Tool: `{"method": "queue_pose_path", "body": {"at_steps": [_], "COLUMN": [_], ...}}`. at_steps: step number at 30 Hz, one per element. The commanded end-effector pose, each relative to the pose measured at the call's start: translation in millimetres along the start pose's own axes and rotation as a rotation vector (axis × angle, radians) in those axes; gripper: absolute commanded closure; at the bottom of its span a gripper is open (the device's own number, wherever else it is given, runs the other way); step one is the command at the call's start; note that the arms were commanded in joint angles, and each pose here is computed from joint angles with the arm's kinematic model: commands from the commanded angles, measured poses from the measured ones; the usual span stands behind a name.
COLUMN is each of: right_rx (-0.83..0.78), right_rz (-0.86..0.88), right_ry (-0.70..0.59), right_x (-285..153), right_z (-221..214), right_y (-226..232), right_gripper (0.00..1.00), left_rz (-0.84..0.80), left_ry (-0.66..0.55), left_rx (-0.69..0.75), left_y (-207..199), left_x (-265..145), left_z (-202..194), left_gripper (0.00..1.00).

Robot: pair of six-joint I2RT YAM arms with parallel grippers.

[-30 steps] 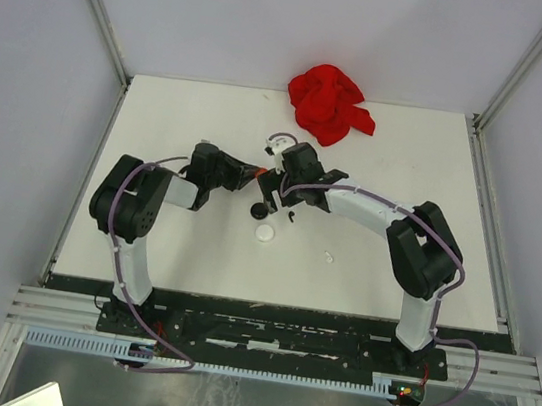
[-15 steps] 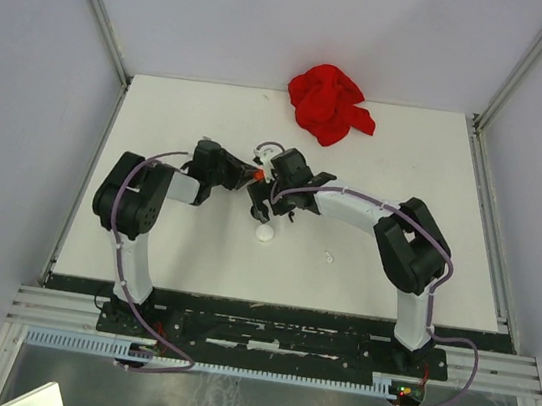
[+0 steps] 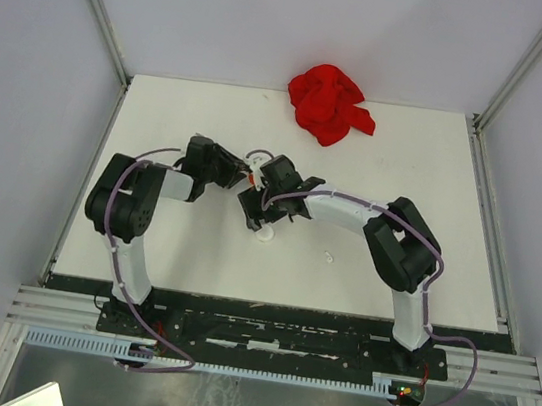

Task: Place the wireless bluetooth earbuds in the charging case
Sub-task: Place the charging case at the center of the board, then pick up the charging case at the center of the board.

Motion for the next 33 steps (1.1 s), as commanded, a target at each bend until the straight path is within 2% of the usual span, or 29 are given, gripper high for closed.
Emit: {"method": "queue_pose_path", "body": {"at_steps": [1,9,19,28,33], "right_rx": [0.005,0.0,-0.031,-0.054,-0.084], "right_rz": [0.028,0.036,0.067,0.06,0.052], "right_ry": [-0.037,-0.022,-0.031,-0.063,-0.131], "right_x": [-0.5,6.6,12.8,16.9,-0.6], "right_z": [12.3,7.5,14.2,28.1,41.1], "right_y": [12.5,21.3,44.7,57.1,58.9], "right_gripper": [0.09,0.1,0.1,0.1,0.1], "left_rz": [-0.066,-0.097,-0.076,-0.069,-0.064], "left_ry": [-0.075,-0.165,-0.3,-0.339,-0.348], "left_rx": [0.087,0.123,0.123,0.096,0.092], "left_y": [-30.7,-52.4,-47.6,-35.7,-30.1], "left_x": [-24.6,-61.8,-112.0,-130.8,-135.4], "left_z": [19.9,34.8,50.8,57.6,59.7], "left_gripper": [0.53,0.52,0.52,0.52,0.52]}}
Point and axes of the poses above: each gripper's point midway between its finger pads, its own x axis out along the fingers, its own y axis along the line the jaws close on, z = x × y, the point moved 7 cm from there along -x, back along the fingers, and after that the axes turned 8 degrees about x, right-handed, at the moved point
